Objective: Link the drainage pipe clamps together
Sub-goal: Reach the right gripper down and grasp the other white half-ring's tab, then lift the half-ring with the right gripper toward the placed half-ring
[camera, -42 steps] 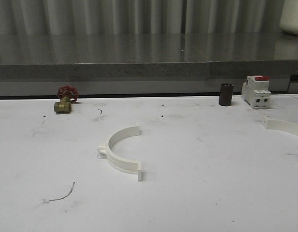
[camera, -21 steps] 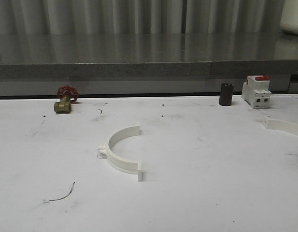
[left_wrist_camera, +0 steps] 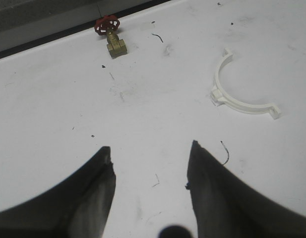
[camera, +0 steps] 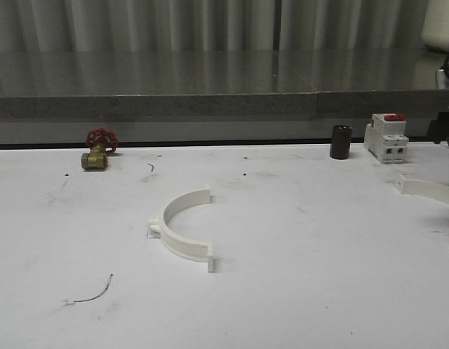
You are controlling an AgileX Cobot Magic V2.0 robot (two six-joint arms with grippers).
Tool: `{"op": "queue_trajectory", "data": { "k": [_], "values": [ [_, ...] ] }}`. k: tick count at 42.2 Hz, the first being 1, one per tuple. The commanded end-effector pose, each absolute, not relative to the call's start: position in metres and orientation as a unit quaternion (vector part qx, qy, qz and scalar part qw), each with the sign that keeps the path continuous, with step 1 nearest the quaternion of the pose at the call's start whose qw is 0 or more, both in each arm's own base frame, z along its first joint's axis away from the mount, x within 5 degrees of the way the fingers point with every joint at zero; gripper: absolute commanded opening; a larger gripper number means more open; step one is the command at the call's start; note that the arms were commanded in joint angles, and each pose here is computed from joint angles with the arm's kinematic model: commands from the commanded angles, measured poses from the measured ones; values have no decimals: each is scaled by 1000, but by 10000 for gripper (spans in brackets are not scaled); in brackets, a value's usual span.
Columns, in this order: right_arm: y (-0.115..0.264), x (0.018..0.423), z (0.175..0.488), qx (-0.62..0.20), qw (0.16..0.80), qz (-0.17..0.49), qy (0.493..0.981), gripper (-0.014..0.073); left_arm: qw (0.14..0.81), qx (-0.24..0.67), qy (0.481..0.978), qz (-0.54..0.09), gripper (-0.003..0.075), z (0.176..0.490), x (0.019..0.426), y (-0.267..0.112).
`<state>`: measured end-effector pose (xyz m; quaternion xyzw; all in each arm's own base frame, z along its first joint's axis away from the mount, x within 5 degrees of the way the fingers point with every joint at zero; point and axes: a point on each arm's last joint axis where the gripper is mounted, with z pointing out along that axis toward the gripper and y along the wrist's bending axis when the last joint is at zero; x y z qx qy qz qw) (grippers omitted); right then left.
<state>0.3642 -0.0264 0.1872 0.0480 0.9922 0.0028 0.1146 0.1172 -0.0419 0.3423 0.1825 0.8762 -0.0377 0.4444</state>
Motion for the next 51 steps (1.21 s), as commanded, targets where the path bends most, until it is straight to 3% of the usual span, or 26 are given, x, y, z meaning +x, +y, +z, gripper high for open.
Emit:
{"op": "queue_trajectory", "data": {
  "k": [1,8,15,18,40,51],
  "values": [
    [-31,372,203,41,161,-7,986,477,486,179,854,-47,335,356,119,-43],
    [-31,376,192,43,152,-3,987,445,486,179,854,-47,335,356,119,-43],
    [-31,375,190,44,144,-2,989,194,486,179,854,-47,335,356,119,-43],
    [-31,375,190,44,144,-2,989,160,486,179,854,-47,335,356,119,-43],
    [-29,374,190,52,140,8,989,162,486,179,854,-47,335,356,119,-43],
    [-9,362,215,35,137,23,990,162,486,179,854,-47,335,356,119,-43]
  ]
}}
